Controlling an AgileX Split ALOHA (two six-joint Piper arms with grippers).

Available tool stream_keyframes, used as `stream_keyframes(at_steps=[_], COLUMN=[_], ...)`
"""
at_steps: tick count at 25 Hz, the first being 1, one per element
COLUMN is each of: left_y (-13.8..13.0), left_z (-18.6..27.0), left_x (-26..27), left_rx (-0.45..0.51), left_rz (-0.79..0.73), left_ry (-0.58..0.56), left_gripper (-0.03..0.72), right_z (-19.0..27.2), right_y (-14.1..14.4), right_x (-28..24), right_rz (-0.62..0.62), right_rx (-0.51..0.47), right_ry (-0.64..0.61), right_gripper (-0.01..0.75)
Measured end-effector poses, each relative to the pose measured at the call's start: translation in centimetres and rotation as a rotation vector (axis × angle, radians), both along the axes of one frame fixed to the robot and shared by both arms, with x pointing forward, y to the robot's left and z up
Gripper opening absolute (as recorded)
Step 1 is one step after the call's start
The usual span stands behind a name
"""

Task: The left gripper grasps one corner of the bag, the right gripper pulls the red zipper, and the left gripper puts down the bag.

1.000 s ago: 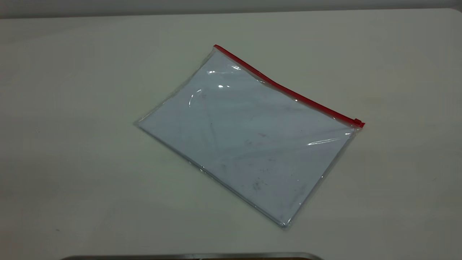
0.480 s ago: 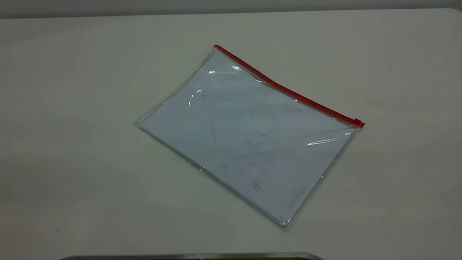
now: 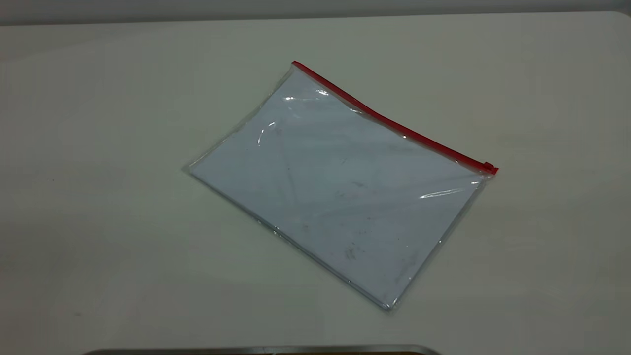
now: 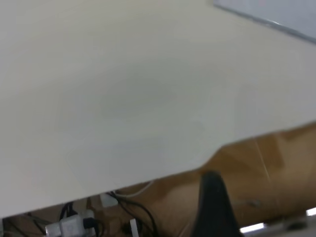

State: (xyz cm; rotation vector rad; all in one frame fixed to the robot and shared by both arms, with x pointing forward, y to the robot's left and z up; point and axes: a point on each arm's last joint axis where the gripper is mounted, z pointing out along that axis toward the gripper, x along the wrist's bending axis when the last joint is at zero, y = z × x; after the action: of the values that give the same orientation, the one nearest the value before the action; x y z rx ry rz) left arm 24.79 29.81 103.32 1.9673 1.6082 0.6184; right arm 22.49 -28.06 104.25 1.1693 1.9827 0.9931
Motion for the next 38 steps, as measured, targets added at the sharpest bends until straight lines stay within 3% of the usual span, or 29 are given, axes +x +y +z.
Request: stream_keyframes(at_steps=[10, 28, 38], left_y=[0.1, 0.1, 0.1], left_z=[-0.1, -0.1, -0.1], left_x=[-2.5, -2.6, -2.6], left_rx=[-0.024, -0.033, -0.033], left_rz=[0.138, 0.146, 0.146], left_ry=[-0.181, -0.179, -0.179], left_gripper=[0.58, 0.58, 0.58], right_z=[0.0, 0.0, 0.0], right_y=[0.0, 0.0, 0.1], right_x=[0.0, 0.0, 0.3], right_rz=[0.0, -0.004, -0.131], right_rx=[0.0, 0.0, -0.005], right_ry=[0.0, 0.0, 0.001], right_gripper=[0.557, 0.557, 0.557])
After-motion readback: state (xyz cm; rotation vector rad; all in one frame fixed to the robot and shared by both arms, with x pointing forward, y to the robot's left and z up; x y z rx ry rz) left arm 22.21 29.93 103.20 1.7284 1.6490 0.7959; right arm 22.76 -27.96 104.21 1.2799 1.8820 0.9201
